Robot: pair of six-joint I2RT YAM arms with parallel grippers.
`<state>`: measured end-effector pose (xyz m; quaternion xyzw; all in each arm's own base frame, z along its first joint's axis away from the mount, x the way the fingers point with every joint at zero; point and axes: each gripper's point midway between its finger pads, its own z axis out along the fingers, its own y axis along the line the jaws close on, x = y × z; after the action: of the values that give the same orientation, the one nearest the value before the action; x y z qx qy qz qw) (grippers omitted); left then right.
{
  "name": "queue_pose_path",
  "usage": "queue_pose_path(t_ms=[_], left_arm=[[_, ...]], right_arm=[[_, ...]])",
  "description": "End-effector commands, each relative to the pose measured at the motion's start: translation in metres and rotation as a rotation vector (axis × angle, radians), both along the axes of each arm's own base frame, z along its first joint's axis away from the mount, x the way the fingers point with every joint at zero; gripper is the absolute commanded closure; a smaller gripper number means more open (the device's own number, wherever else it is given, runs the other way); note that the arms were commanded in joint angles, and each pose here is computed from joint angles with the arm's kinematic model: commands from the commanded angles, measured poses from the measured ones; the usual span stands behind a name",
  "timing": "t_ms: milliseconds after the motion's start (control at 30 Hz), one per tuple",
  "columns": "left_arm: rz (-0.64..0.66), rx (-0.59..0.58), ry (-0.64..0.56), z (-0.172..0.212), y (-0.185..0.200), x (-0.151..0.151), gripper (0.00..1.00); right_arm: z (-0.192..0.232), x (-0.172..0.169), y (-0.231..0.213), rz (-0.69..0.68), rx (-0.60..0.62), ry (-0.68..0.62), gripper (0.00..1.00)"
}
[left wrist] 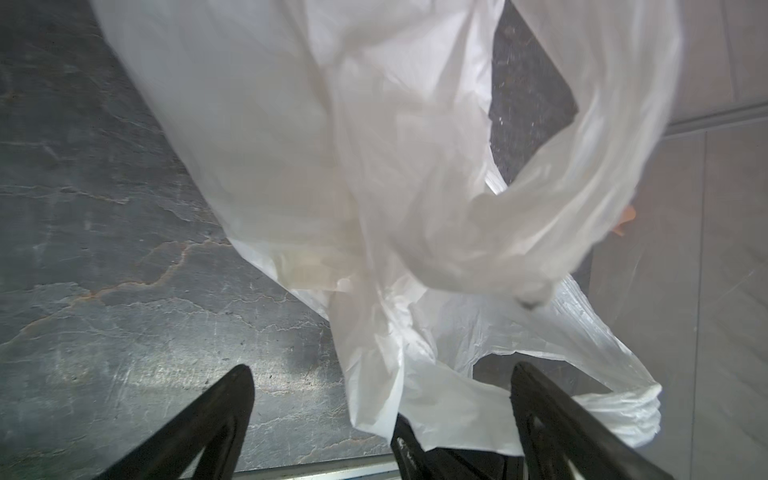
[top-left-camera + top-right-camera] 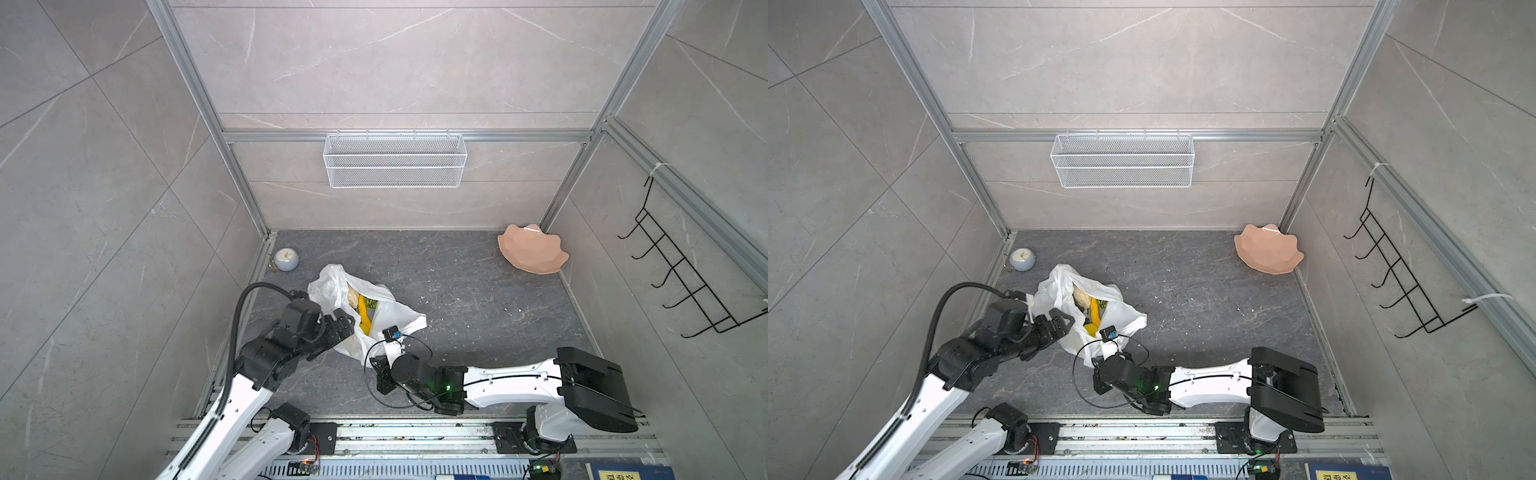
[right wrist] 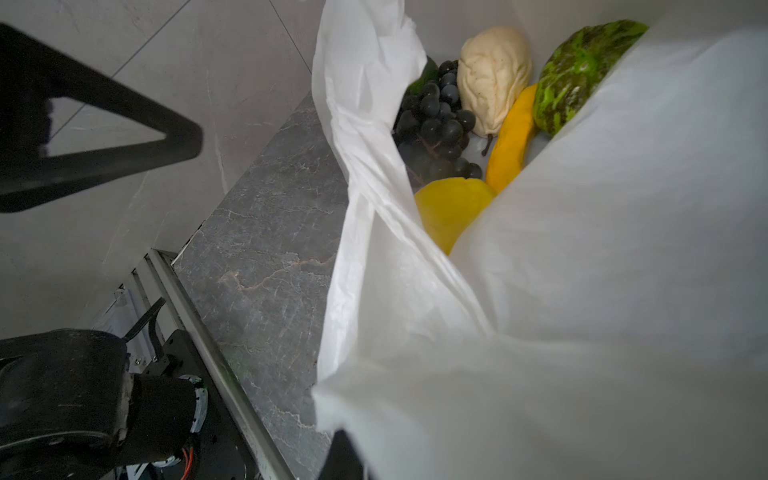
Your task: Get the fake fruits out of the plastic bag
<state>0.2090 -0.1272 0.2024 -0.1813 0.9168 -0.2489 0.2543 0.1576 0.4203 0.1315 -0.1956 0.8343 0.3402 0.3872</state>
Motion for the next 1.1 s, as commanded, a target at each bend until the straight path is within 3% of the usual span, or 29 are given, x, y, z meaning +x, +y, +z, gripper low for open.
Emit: queue_pose_path(t_ms=[0, 133, 267, 367, 500, 567, 633, 700, 867, 967, 1067], left_arm=[[0.019, 0.048, 0.007, -0.008, -0.009, 0.018, 0.01], [0.071, 0.104, 0.063, -0.035, -0.007, 0.029, 0.01], [0.133, 0.209, 0.14, -0.069, 0.008, 0.032, 0.08], [0.166, 0.204, 0.13, -0.08, 0.017, 0.03, 0.28], [0.203, 0.128, 0.098, -0.089, 0.027, 0.027, 0.54], [0.214, 0.095, 0.087, -0.093, 0.031, 0.024, 0.73], [0.207, 0.068, 0.052, -0.093, 0.03, 0.024, 0.88], [0.179, 0.033, 0.014, -0.092, 0.025, 0.024, 0.92], [0.131, 0.033, -0.037, -0.089, 0.022, 0.025, 0.99], [0.094, 0.012, -0.064, -0.086, 0.014, 0.029, 1.0], [0.078, -0.008, -0.076, -0.084, 0.007, 0.034, 1.0]], right_arm=[[0.011, -0.008, 0.014, 0.033, 0.028, -0.026, 1.0], [0.012, -0.017, 0.019, 0.051, 0.032, -0.04, 1.0], [0.009, -0.016, 0.01, 0.013, 0.024, -0.052, 1.0], [0.0, -0.004, -0.019, -0.114, 0.002, -0.042, 1.0], [-0.009, -0.001, -0.043, -0.17, -0.005, -0.037, 1.0], [-0.016, -0.002, -0.048, -0.18, -0.029, -0.015, 0.93], [-0.023, -0.004, -0.053, -0.192, -0.03, 0.025, 0.75], [-0.022, -0.009, -0.055, -0.17, -0.022, 0.052, 0.56], [0.034, -0.033, -0.074, -0.079, -0.021, -0.004, 0.34], [0.091, -0.037, -0.088, -0.093, -0.035, -0.076, 0.28], [0.136, -0.041, -0.071, -0.054, -0.037, -0.109, 0.29]])
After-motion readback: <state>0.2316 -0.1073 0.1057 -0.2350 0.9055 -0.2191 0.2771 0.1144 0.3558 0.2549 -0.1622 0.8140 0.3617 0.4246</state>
